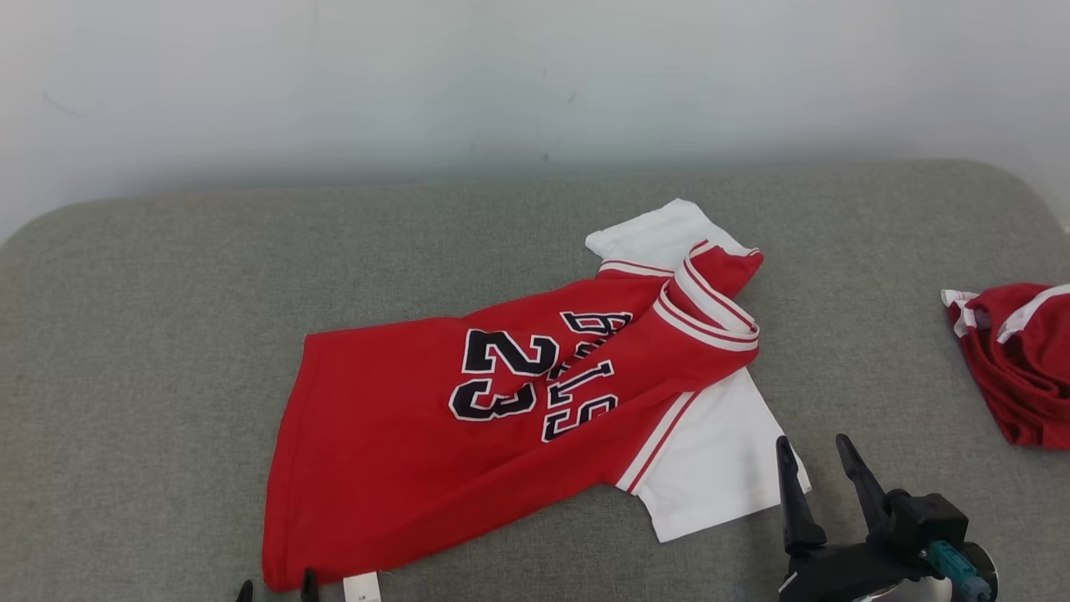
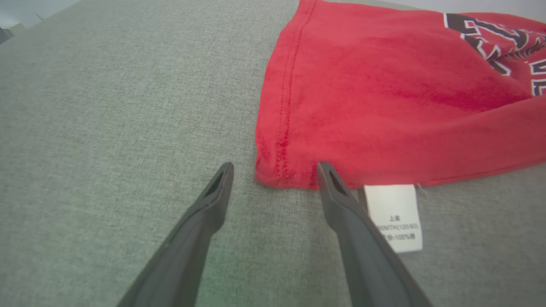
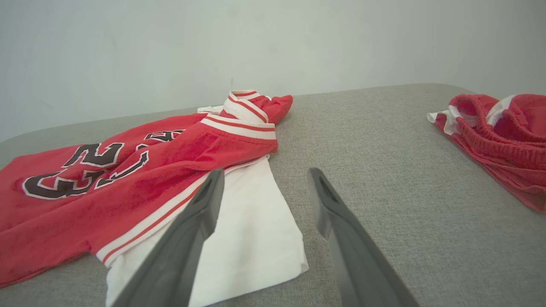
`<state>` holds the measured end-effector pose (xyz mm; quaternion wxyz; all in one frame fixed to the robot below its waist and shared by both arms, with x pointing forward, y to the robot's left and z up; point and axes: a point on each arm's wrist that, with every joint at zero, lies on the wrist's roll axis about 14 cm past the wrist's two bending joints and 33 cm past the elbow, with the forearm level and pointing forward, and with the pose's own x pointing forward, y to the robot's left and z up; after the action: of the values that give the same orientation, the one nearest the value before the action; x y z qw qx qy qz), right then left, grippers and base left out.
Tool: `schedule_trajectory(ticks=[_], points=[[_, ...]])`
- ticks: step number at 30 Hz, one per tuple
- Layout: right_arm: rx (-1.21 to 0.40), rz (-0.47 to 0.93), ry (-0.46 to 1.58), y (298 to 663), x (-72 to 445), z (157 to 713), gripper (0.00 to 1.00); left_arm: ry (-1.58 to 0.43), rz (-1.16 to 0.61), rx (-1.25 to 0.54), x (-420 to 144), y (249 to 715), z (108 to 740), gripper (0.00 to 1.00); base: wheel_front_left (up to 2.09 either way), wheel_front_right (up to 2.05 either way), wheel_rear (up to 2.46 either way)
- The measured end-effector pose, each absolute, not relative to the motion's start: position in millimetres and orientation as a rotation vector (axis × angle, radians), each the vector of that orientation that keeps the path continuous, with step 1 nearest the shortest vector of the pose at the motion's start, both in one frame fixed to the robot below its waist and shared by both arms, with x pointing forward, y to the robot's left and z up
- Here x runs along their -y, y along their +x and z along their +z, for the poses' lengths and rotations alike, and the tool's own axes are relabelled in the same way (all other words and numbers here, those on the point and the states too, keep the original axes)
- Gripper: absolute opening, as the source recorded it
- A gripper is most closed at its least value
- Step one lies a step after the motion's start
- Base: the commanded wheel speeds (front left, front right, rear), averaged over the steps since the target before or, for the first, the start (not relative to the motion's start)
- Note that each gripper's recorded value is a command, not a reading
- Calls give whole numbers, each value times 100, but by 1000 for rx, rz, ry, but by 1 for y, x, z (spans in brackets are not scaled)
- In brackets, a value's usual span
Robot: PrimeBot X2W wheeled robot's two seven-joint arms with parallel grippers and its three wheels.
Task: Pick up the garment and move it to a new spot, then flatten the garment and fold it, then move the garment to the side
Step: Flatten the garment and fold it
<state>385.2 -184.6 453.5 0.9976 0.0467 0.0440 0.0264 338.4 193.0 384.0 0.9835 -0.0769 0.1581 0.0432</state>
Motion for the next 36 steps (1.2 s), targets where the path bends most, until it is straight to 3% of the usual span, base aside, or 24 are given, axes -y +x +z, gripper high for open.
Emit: schedule_trajectory(ticks=[16,31,32,33,35,36], points=[[-216,-18,69,385,210,414,100,-172,106,-359,-191,353,371,100,0,0,0],[-347,11,83,386,196,378,100,-169,82,-367,-186,353,369,100,0,0,0],[-350,13,82,387,195,377,96,-169,77,-368,-185,353,369,100,0,0,0],[-356,15,82,388,195,375,83,-168,73,-369,-184,353,369,85,0,0,0],[-362,20,78,388,194,374,42,-171,64,-371,-183,353,368,31,0,0,0],[-364,22,77,388,193,374,8,-175,51,-374,-180,352,368,0,0,0,0]])
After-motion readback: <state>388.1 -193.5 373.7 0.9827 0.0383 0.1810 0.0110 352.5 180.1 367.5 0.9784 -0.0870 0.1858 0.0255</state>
